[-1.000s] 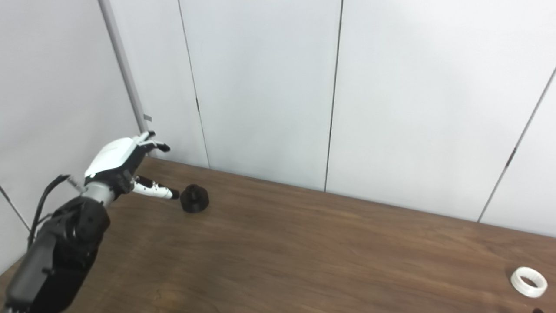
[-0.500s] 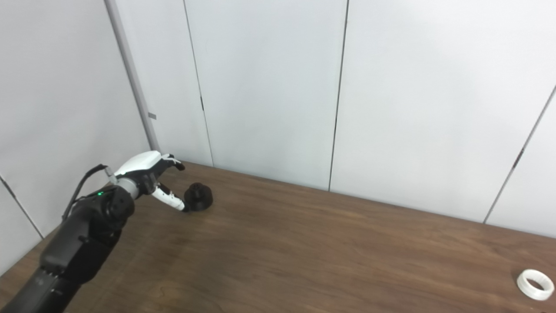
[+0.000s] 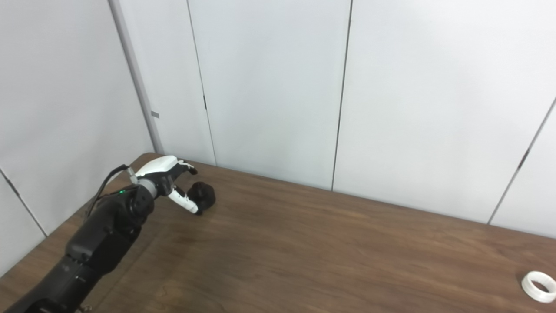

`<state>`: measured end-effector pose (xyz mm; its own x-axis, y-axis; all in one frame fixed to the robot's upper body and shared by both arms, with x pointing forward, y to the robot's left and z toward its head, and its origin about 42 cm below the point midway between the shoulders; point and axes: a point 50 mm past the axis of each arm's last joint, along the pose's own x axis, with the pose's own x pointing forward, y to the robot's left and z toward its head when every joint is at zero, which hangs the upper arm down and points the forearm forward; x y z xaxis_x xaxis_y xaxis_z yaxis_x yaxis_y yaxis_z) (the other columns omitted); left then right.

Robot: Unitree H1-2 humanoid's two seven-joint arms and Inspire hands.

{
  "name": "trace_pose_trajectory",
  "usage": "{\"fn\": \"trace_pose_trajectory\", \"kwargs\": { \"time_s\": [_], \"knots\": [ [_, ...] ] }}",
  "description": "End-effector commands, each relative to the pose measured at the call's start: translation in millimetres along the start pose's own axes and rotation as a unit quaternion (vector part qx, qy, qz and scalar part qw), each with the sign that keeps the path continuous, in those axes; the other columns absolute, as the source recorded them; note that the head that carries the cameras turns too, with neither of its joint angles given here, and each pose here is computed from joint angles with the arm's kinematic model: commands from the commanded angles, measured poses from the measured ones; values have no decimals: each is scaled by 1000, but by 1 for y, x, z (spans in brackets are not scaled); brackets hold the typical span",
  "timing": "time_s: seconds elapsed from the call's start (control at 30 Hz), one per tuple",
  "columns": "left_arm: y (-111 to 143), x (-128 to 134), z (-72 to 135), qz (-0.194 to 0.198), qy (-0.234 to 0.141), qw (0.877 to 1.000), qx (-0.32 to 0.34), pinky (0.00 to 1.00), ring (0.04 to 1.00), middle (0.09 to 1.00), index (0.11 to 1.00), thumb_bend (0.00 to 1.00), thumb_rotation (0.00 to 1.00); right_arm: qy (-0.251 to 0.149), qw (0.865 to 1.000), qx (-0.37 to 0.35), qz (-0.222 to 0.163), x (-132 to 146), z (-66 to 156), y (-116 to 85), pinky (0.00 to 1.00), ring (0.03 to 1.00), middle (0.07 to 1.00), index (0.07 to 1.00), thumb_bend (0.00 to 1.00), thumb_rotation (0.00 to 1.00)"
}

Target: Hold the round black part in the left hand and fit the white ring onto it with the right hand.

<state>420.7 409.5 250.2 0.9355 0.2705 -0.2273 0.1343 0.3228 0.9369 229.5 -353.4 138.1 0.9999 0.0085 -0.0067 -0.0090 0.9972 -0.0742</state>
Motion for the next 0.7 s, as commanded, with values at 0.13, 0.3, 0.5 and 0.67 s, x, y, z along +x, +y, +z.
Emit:
{"fn": "trace_pose_trajectory", "kwargs": {
  "time_s": [0.13,0.3,0.5,0.67],
  "knots": [
    [31,-1,5,66,-14,998,-18,1000,1000,1000,859,1000,239,6,1000,-20,-9,-10,7,-17,1000,1000,1000,931,409,1000],
    [18,-2,-3,75,-7,997,-31,1000,1000,1000,834,1000,250,9,1000,-26,-12,-13,7,-25,1000,1000,995,923,432,1000],
    [5,-2,-15,91,-6,995,-38,1000,1000,1000,766,1000,250,13,999,-31,-11,-16,9,-32,1000,1000,1000,930,432,1000],
    [0,0,-20,92,-7,995,-35,1000,1000,1000,739,1000,260,16,999,-32,-14,-16,10,-36,1000,1000,998,925,429,1000]
  ]
}}
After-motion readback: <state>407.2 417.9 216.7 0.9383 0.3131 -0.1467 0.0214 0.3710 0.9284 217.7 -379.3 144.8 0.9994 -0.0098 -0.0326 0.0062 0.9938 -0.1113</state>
